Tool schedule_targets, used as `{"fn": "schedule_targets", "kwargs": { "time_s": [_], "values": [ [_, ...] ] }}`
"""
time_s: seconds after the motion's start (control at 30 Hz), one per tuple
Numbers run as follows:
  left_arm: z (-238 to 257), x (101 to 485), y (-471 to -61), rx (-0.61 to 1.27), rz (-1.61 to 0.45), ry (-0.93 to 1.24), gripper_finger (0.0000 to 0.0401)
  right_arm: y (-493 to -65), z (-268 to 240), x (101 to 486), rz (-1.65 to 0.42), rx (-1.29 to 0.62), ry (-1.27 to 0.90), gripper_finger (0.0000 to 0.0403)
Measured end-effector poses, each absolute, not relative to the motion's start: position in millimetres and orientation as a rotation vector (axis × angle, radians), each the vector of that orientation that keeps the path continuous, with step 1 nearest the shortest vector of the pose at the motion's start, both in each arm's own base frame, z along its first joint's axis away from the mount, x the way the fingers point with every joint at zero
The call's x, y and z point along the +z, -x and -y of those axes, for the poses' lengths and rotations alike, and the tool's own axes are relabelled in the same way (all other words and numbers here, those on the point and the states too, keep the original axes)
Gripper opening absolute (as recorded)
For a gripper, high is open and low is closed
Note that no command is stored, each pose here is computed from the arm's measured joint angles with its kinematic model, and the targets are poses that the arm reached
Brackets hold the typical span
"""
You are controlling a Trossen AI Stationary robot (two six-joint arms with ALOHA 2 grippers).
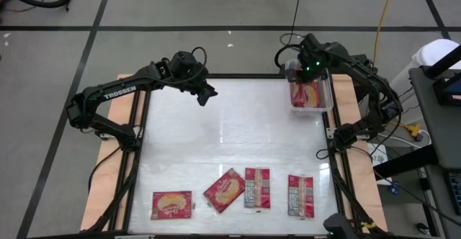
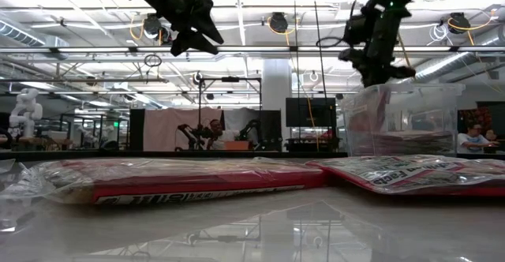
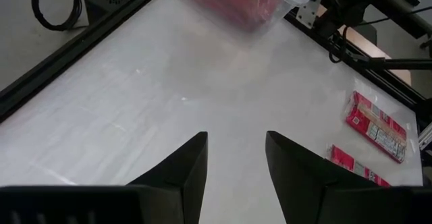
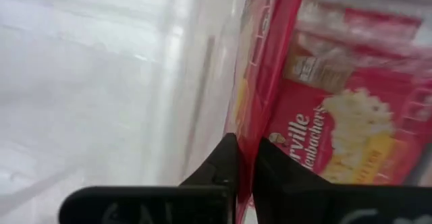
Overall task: Sort popcorn bags into baskets
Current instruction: Adjust the red popcorn bag in the transparent container
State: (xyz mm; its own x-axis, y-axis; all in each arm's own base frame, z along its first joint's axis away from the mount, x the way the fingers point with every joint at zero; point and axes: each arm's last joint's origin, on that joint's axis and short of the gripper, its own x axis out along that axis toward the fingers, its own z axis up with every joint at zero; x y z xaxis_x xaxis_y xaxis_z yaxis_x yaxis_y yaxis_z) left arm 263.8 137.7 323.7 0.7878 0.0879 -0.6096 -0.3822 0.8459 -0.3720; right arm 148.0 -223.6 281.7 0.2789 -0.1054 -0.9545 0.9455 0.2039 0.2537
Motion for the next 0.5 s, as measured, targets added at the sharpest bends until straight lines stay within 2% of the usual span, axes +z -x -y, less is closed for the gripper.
{"fn": "schedule_targets", "kwargs": {
  "time_s": [0.23, 0.5],
  "values": [
    [-137.7, 323.7, -263.9, 0.263, -0.617, 0.501, 0.0152, -128.6, 209.3, 322.4, -1.124, -1.07, -1.002, 0.0006],
    [-139.4, 328.3, -266.8, 0.254, -0.563, 0.463, 0.0152, -118.4, 200.5, 321.5, -1.232, -1.103, -1.018, 0.0006]
  ]
}}
